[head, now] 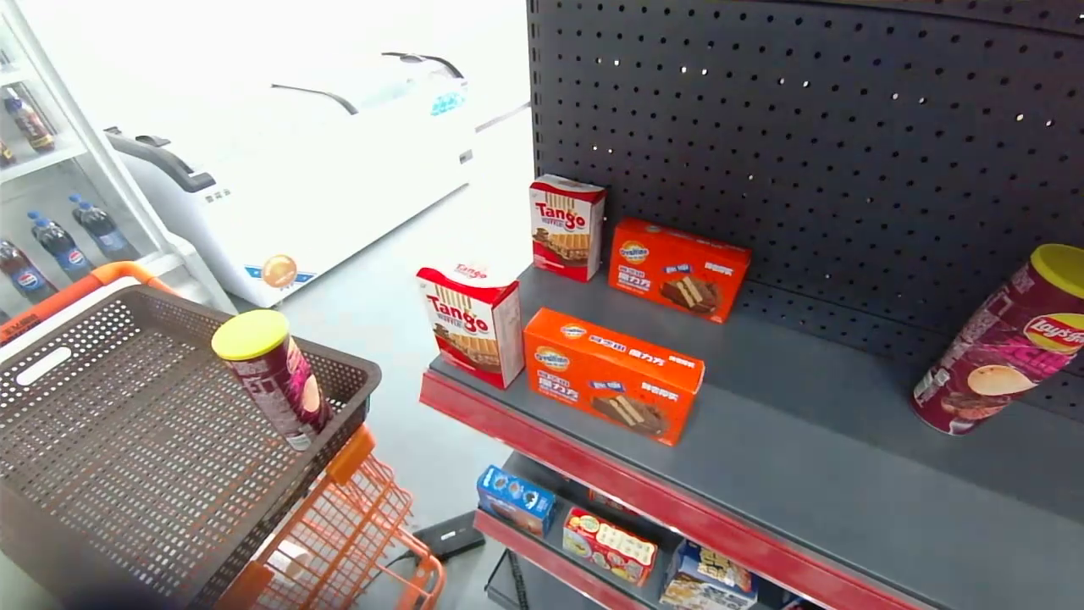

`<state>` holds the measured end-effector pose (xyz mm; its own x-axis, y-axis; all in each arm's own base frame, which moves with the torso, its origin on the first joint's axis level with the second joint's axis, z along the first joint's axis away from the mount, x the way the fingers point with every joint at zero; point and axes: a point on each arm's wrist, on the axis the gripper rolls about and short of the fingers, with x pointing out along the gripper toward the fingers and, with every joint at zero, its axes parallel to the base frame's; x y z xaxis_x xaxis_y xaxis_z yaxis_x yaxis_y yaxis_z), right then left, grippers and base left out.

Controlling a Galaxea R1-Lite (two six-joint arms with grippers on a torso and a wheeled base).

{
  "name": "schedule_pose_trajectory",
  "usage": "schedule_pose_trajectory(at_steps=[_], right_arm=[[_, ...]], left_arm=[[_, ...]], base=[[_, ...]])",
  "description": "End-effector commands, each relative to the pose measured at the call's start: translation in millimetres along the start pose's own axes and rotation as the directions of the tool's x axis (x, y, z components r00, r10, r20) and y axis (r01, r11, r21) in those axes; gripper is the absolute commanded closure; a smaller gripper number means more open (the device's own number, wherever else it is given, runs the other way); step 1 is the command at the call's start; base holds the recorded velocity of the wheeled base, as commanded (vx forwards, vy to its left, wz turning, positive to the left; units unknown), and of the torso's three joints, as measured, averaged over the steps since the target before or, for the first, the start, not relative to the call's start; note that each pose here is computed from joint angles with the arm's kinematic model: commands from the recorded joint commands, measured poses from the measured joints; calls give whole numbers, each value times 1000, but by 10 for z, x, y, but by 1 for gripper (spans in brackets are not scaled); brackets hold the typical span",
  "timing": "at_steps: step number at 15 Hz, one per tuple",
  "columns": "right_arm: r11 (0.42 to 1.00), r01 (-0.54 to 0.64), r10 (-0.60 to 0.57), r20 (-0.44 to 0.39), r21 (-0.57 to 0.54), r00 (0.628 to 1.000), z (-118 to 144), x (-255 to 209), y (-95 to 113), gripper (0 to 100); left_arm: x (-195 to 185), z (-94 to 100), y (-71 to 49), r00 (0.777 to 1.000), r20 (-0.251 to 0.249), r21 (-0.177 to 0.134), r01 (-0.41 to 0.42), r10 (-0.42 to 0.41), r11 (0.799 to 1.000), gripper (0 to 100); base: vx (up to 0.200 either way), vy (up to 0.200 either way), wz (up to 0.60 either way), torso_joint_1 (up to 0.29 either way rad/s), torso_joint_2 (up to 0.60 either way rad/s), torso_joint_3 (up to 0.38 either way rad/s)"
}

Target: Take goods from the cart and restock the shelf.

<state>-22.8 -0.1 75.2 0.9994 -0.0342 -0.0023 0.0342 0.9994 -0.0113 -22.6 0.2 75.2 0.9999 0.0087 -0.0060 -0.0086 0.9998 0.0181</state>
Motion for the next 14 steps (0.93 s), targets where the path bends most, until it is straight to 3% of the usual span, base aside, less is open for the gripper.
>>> schedule_pose_trajectory(at_steps=[1, 3, 4, 6, 8, 11, 14], right_arm=[[1000, -1, 1, -1, 1, 1000, -1, 0, 0, 0], [1000, -1, 1, -1, 1, 1000, -1, 0, 0, 0], [1000, -1, 1, -1, 1, 1000, -1, 0, 0, 0], [1000, -1, 1, -1, -1, 1000, -1, 0, 0, 0], [1000, -1, 1, -1, 1, 1000, -1, 0, 0, 0], [1000, -1, 1, -1, 1, 1000, -1, 0, 0, 0], [1000, -1, 1, -1, 1, 1000, -1, 0, 0, 0]], left_arm=[[-1, 5, -1, 1000, 1, 2, 3, -3, 1000, 0], [-23, 76, 12, 998, 28, 22, -52, 52, 998, 0], [-93, 362, 27, 992, 81, 72, -98, 92, 993, 0], [10, 714, 39, 990, -59, 100, -122, 128, 988, 0], [192, 714, 43, 972, -182, 123, -126, 147, 984, 0], [419, 742, 41, 941, -310, 116, -106, 137, 988, 0], [928, 864, 45, 922, -359, 94, -118, 144, 989, 0]], base=[[0, 0, 0, 0, 0, 0], [0, 0, 0, 0, 0, 0], [0, 0, 0, 0, 0, 0], [0, 0, 0, 0, 0, 0], [0, 0, 0, 0, 0, 0], [0, 0, 0, 0, 0, 0], [0, 0, 0, 0, 0, 0]])
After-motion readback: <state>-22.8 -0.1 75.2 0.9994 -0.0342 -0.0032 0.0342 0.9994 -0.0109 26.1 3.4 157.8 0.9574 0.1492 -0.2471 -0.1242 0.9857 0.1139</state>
